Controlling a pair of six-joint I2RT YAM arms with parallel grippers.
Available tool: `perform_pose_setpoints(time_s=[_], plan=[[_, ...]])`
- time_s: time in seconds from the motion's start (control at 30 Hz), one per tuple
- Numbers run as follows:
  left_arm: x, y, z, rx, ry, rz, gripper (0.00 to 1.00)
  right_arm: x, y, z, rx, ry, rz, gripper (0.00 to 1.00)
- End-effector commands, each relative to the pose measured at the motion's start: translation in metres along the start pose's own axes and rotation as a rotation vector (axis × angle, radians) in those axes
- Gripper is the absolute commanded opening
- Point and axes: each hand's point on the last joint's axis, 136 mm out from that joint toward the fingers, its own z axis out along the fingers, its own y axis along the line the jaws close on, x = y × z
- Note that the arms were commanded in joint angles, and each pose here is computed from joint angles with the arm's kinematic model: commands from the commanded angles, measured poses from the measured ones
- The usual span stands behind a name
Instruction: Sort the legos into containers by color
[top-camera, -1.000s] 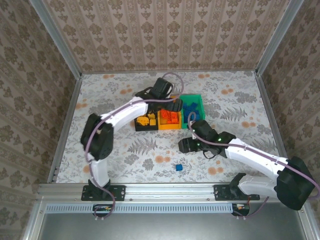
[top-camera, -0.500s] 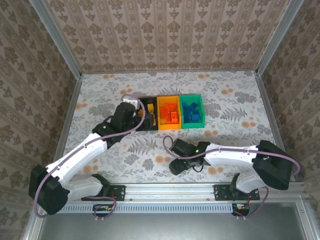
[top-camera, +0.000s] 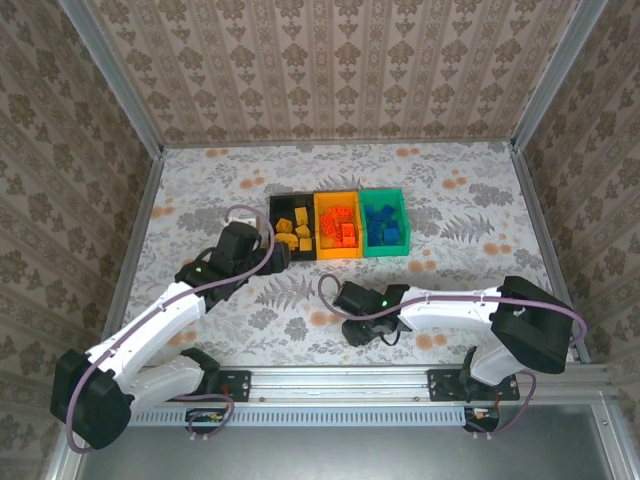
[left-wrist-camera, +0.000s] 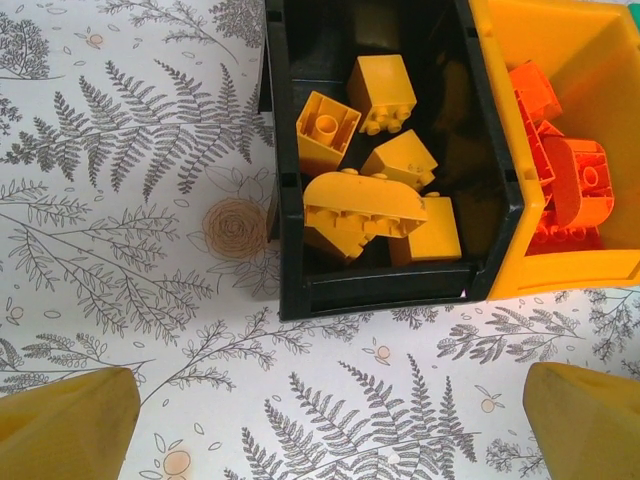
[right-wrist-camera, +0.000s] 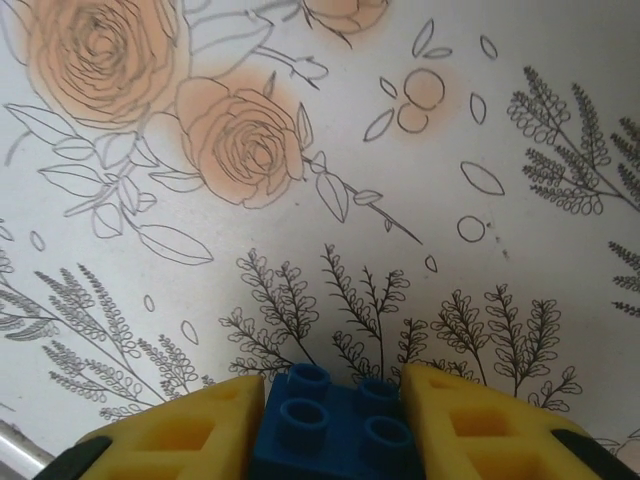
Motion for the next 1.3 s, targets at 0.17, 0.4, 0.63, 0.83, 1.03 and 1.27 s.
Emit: perform_pose_setpoints(time_s=[0.17, 0.4, 0.63, 0.83, 1.03, 1.27], plan=[[0.003, 0.005, -0.004, -0.001, -0.014, -0.029, 1.00, -0.064, -0.028, -0.073, 0.029, -0.237, 0.066, 0.29], [0.007, 0.005, -0.005, 0.017, -0.022, -0.046, 1.00, -0.148, -0.124, -0.120, 0.146, -0.476, 0.340, 0.30], [0.008, 0.005, -0.009, 0.026, -0.023, -0.045, 1.00, -0.203, -0.196, -0.092, 0.241, -0.479, 0.534, 0.36], [0.007, 0.007, -0.015, 0.028, -0.043, -0.041, 1.00, -0.223, -0.229, -0.079, 0.301, -0.470, 0.611, 0.42], [0.001, 0.010, -0.021, 0.017, -0.072, -0.031, 1.00, -0.240, -0.231, -0.096, 0.294, -0.527, 0.615, 0.70], [-0.023, 0.004, -0.026, 0.030, -0.172, 0.017, 1.00, -0.227, -0.222, -0.146, 0.258, -0.701, 0.632, 0.86]])
